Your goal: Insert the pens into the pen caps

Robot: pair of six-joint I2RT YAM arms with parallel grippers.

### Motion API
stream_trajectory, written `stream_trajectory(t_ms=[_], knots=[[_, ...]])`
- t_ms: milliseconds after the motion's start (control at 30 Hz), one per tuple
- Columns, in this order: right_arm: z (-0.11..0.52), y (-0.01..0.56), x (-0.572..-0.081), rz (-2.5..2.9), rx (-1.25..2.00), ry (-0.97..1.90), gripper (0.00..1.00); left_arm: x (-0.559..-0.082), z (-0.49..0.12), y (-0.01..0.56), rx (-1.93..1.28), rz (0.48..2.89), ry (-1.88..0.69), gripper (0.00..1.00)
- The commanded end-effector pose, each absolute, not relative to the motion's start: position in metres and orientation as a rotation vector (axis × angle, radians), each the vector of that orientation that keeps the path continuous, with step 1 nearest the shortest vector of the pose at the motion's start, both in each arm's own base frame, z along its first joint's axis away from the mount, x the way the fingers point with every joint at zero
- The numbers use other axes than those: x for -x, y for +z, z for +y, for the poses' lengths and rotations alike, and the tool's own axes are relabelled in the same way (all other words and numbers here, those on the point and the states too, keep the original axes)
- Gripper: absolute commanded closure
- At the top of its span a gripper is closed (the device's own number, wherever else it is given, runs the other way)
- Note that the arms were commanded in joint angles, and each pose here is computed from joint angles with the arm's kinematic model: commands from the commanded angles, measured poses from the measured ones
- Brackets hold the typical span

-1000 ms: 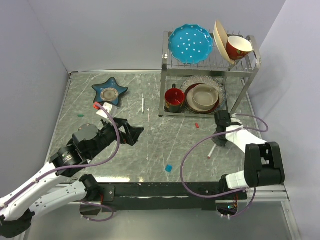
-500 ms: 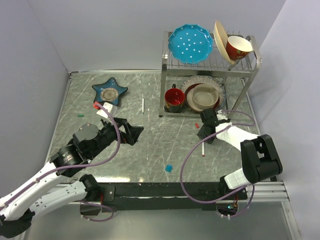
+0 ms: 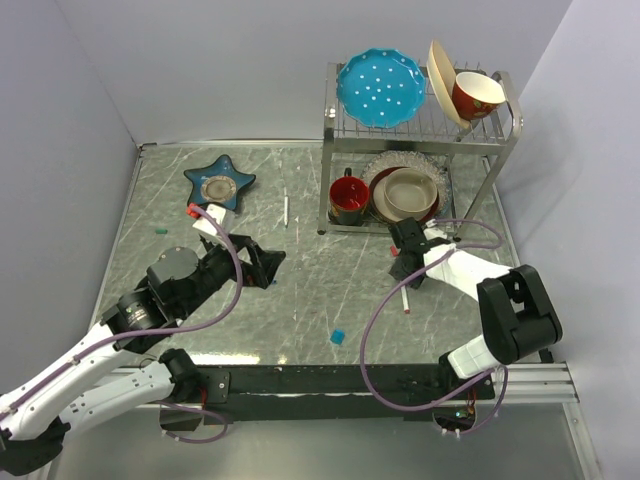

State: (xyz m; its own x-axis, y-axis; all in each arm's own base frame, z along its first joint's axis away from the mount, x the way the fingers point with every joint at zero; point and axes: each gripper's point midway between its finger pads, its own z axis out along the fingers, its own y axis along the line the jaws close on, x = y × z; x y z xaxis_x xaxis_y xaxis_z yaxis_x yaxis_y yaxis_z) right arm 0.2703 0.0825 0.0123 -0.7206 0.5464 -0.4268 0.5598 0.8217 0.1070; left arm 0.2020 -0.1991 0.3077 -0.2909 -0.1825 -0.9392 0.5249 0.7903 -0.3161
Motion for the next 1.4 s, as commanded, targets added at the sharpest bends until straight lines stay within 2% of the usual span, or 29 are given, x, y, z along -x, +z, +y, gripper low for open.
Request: stream_trajectory(t_ms=[0,233,400,800,967,1133,1267,1367], knots=[[0.081,-0.001,-0.236,2.687,-0.81,-0.157,0.52,-0.205,-0.2,0.318,-0.262,1.706,-0.704,0.01],[0.074,-0.003,-0.225,2.706,-0.798,-0.211,0.6,-0.208,-0.202,0.314,-0.266,1.719,-0.693,0.01],[0.097,0.011,-0.243,2.658,-0.763,0.0,0.7,-0.209,-0.208,0.31,-0.286,1.73,-0.696,0.01],[0.125,0.013,-0.261,2.591,-0.74,0.209,0.77,-0.215,-0.207,0.294,-0.274,1.822,-0.635,0.01],[0.126,-0.001,-0.254,2.629,-0.729,0.154,0.76,-0.214,-0.22,0.295,-0.249,1.862,-0.697,0.02],[0.118,-0.014,-0.244,2.674,-0.699,0.091,0.8,-0.213,-0.244,0.288,-0.21,1.894,-0.826,0.02],[0.13,-0.007,-0.249,2.644,-0.63,0.215,0.89,-0.208,-0.26,0.265,-0.183,1.941,-0.927,0.04],[0.138,0.01,-0.255,2.583,-0.593,0.313,0.92,-0.205,-0.269,0.247,-0.181,1.995,-0.96,0.06]])
